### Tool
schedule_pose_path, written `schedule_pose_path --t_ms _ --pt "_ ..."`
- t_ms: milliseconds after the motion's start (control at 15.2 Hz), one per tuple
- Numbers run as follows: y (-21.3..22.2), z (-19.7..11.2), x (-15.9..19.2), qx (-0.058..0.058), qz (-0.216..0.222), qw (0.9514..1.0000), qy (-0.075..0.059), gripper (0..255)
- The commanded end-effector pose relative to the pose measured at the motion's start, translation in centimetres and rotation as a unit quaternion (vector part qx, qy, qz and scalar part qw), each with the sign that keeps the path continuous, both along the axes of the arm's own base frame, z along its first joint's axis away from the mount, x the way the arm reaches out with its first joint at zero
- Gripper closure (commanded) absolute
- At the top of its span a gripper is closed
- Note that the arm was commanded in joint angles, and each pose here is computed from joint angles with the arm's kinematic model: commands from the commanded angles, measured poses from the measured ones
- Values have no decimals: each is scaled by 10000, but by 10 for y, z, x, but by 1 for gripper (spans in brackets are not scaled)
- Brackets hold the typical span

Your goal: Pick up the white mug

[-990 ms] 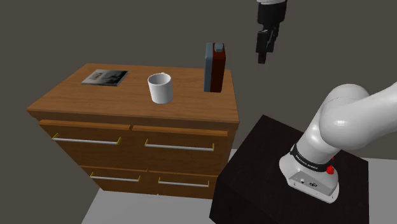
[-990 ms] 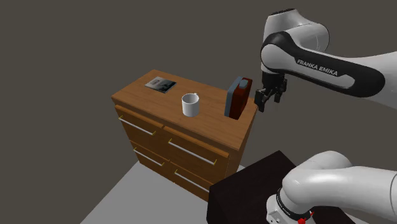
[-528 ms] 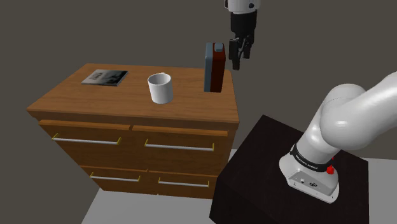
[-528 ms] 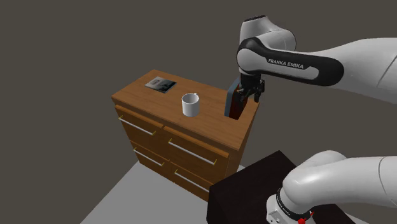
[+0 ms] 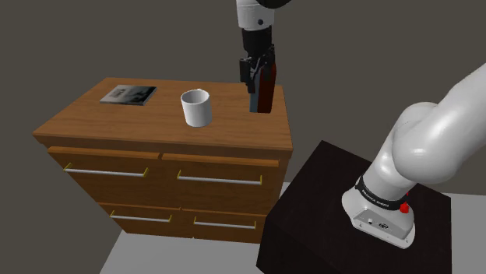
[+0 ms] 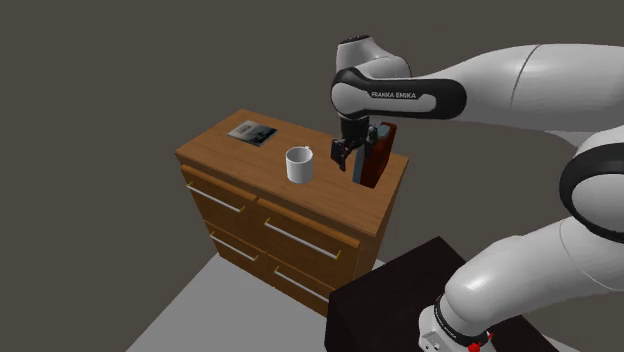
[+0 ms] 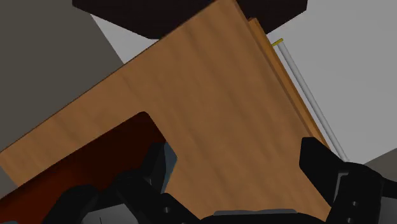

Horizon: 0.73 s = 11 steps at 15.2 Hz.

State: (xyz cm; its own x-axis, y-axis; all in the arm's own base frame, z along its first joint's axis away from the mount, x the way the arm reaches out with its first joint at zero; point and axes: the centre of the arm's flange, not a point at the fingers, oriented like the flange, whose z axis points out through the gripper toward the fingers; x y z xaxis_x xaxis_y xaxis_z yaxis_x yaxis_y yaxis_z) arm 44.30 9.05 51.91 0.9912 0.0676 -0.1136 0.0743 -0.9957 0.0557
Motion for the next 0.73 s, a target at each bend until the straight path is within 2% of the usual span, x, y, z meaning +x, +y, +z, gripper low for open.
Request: schedule_pose_path --t_ms 0,660 --pt "15 -8 20 29 -14 10000 -29 0" --pt "85 -40 120 145 -68 9998 -152 0"
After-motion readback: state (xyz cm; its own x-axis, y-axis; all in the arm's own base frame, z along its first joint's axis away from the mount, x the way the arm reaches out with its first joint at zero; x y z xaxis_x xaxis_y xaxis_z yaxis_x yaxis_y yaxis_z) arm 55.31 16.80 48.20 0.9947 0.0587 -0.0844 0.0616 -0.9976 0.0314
